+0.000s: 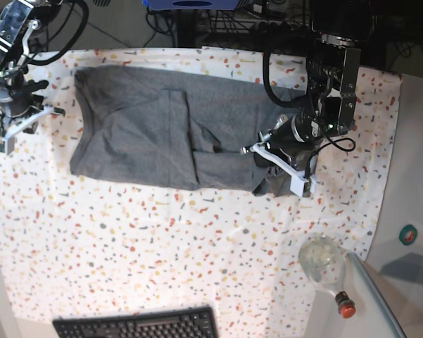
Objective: Layout the t-shirt on the table in an organized manner, then fold the t-shirt properly
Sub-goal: 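Smooth the folded shirt with the left gripper and regrasp its end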
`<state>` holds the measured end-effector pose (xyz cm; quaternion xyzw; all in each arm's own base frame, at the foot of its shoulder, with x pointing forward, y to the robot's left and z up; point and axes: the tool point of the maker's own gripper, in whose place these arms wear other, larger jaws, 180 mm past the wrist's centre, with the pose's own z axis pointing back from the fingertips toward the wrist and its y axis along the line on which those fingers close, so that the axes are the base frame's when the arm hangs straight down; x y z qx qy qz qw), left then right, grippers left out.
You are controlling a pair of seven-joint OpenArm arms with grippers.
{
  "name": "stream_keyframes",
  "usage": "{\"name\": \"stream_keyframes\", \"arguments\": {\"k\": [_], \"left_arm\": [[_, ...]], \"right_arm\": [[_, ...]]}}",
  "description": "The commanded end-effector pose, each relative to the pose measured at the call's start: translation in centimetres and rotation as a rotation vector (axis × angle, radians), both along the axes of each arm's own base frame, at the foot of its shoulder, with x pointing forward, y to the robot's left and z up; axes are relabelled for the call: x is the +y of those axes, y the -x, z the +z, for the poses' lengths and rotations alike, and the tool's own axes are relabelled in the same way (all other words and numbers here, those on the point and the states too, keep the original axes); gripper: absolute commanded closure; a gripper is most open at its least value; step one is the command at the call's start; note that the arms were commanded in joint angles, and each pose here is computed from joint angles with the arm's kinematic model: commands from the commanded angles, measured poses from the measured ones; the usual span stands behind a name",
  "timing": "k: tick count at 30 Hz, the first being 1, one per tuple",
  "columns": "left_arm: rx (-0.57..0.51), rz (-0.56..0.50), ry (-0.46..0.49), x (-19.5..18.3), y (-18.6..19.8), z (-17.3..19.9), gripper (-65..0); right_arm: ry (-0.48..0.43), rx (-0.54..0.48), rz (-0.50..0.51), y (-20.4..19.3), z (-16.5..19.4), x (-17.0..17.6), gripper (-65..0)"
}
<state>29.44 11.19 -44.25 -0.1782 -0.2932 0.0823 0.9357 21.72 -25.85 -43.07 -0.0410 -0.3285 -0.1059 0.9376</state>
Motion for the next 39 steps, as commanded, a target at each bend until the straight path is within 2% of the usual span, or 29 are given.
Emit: {"name": "stream_keyframes", "arguments": {"k": [1,4,6,8,15,21,24,29,34,36,37,38,39], "left_arm": [[-0.043,-0.002,0.005,0.0,-1.1,1.0,-19.1],[-0.043,-0.003,0.009,-0.2,-1.1,1.0,-41.0],[-0.039,-0.029,0.006,-0.9,-0.8,0.9,-50.0],[-0.033,-0.07,0.004,-2.0,-0.5,0.7,-53.3],[-0.025,-0.163,0.012,-4.9,0.5,0.5,-53.3],[-0.069,-0.38,0.041,-11.8,2.5,2.2,-53.3],[-0.081,-0.445,0.042,-13.5,3.0,2.6,-53.2],[-0.103,-0.389,0.038,-11.8,2.0,3.3,-53.2],[-0.141,-0.308,-0.015,-6.9,1.5,4.5,-52.8],[-0.147,-0.237,-0.037,-4.2,1.0,4.7,-47.2],[-0.148,-0.19,-0.05,-2.5,0.6,4.8,-41.5],[-0.148,-0.13,-0.064,-0.4,0.2,4.8,-33.7],[-0.138,-0.051,-0.081,2.5,0.1,4.5,-22.5]], "right_arm": [[0.017,-0.045,0.009,-0.9,1.1,-0.4,0.0],[0.018,-0.048,0.011,-1.0,1.2,-0.3,0.0],[0.018,-0.048,0.011,-1.0,1.2,-0.3,0.0],[0.018,-0.048,0.011,-1.0,1.2,-0.3,0.0],[0.018,-0.048,0.009,-1.0,1.2,-0.4,0.0],[0.018,-0.048,0.011,-1.0,1.2,-0.3,0.0],[0.018,-0.048,0.011,-1.0,1.2,-0.3,0.0],[0.02,-0.048,0.005,-0.9,1.3,-0.5,0.0],[0.026,-0.047,0.005,-0.9,1.3,-0.8,0.0],[0.037,-0.046,0.008,-0.9,1.4,-1.2,0.0],[0.039,-0.047,0.008,-1.0,1.5,-1.3,0.0],[0.041,-0.053,0.009,-1.2,1.7,-1.3,0.0],[0.042,-0.065,0.005,-1.7,2.0,-1.4,0.0]]}}
